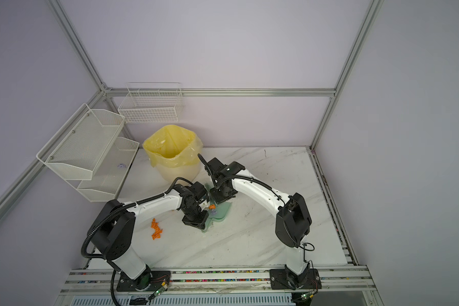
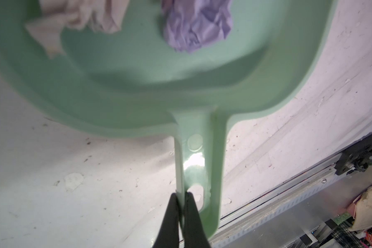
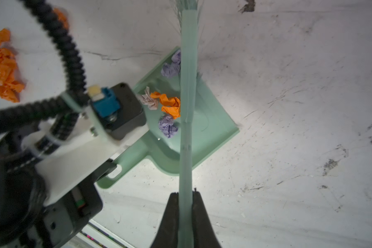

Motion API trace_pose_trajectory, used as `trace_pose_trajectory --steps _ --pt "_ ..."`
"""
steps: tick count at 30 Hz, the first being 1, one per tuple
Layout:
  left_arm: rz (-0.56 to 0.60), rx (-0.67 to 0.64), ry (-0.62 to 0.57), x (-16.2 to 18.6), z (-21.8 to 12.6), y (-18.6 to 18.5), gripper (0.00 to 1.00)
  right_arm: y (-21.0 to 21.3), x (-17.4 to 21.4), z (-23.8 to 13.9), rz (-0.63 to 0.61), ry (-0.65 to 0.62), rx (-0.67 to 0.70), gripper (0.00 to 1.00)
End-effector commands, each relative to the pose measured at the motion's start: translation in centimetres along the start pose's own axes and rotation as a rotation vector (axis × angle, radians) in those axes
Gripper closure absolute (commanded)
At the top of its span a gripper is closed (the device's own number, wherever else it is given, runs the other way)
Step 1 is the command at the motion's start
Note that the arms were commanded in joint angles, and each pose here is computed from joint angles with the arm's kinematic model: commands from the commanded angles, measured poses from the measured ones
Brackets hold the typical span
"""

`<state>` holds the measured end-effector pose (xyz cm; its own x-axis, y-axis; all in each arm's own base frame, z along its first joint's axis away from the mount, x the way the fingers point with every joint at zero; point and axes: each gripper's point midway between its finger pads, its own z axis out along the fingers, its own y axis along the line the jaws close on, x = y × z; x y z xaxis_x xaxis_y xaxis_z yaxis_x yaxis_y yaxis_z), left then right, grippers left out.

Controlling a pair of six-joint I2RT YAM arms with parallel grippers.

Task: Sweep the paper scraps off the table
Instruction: 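Sweep remaining scraps into the dustpan while the left gripper holds it steady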

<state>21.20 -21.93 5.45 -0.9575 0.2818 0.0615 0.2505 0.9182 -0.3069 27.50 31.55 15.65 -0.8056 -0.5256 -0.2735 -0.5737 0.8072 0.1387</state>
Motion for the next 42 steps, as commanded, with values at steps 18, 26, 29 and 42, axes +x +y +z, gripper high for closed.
trace_pose_trajectory --steps 18,26,29,42 --pt "0.025 0.002 -0.118 -2.1 -3.7 -1.0 1.0 -2.2 1.6 -7.7 0.178 -0.172 0.041 1.0" --pt "0.029 0.0 -0.155 -1.8 -4.6 -1.2 1.0 -4.2 0.2 -9.2 0.254 -0.245 0.028 1.0" --pt "0.043 0.012 -0.179 -1.8 -5.4 -1.8 1.0 -4.9 -0.8 -9.7 0.297 -0.293 0.007 1.0" --pt "0.096 0.061 -0.279 -2.7 -9.8 -4.5 1.0 -10.8 -3.1 -11.9 0.492 -0.439 0.054 1.0"
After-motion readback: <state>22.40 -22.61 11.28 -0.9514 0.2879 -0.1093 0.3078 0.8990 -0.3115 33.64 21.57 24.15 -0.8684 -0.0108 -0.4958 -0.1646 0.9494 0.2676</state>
